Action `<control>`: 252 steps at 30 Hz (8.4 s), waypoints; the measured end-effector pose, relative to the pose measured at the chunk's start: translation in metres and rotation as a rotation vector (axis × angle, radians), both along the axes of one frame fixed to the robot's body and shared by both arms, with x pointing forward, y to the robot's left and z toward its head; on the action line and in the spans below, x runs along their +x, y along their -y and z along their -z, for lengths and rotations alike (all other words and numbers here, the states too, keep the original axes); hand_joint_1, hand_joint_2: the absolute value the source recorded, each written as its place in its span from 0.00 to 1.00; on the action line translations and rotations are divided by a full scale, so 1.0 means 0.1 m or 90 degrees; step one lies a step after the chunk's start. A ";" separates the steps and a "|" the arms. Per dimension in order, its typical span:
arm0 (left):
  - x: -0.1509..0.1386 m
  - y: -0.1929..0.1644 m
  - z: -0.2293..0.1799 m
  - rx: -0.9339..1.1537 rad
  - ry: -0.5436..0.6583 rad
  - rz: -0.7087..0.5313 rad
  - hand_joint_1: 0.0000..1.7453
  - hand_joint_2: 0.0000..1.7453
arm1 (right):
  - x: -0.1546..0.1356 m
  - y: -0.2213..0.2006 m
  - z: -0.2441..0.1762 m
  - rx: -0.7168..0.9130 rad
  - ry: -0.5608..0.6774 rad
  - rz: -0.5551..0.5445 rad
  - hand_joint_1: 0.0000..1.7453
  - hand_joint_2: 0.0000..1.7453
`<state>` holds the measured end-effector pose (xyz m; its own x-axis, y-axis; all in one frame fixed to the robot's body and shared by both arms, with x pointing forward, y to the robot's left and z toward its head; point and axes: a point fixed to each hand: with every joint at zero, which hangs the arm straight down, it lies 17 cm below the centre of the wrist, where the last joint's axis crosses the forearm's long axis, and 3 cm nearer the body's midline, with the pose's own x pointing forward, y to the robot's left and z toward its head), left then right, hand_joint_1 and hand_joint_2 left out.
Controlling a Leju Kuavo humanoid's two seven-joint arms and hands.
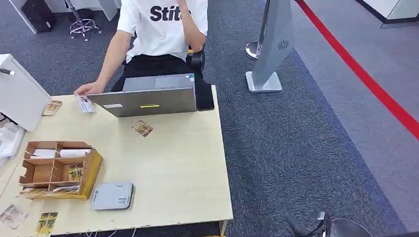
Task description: Pass the card to the sensor for recognition and then transmit it.
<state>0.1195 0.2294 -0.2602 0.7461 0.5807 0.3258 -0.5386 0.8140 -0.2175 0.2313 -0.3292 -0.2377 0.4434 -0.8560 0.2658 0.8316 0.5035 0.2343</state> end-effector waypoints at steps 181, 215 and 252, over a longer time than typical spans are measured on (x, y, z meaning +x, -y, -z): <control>2.53 -0.53 -3.29 0.741 0.641 0.442 1.00 1.00 | -1.71 -1.05 0.41 -0.102 -0.189 -0.479 0.00 1.00; 3.05 -0.76 -4.53 0.942 0.756 0.397 1.00 1.00 | -1.69 -1.05 0.41 -0.106 -0.185 -0.489 0.00 1.00; 4.36 -1.80 -5.92 1.236 0.574 0.371 0.00 1.00 | -1.65 -1.11 0.41 -0.106 -0.181 -0.553 0.00 1.00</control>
